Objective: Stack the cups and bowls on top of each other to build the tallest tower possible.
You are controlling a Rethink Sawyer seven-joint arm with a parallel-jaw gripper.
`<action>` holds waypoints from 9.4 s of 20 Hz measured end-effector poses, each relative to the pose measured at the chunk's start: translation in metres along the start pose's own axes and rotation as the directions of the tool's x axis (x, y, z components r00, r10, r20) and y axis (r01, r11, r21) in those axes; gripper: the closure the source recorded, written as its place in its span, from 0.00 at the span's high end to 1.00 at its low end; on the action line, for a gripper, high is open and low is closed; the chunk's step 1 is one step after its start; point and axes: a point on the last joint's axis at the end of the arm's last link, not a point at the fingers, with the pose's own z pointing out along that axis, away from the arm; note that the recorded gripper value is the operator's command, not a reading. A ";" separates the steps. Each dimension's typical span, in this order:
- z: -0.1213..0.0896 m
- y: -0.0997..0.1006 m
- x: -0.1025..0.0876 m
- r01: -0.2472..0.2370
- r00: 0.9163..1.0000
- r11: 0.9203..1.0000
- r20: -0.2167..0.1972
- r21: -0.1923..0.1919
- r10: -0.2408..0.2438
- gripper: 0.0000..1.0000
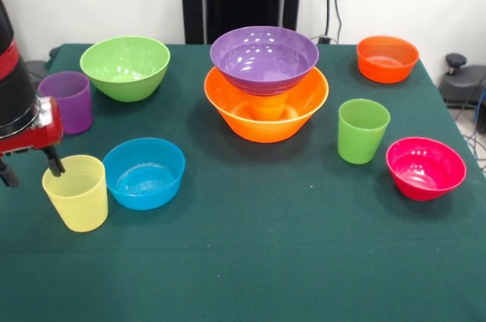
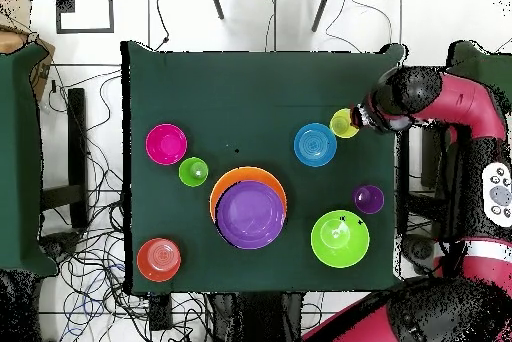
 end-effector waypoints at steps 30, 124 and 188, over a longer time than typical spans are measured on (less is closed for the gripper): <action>0.058 0.012 0.001 0.019 1.000 0.998 -0.017 0.052 -0.018 1.00; -0.070 0.032 0.062 0.018 0.998 0.995 -0.060 0.103 -0.011 0.00; -0.115 0.169 0.162 0.111 0.994 0.986 0.001 0.127 -0.112 0.00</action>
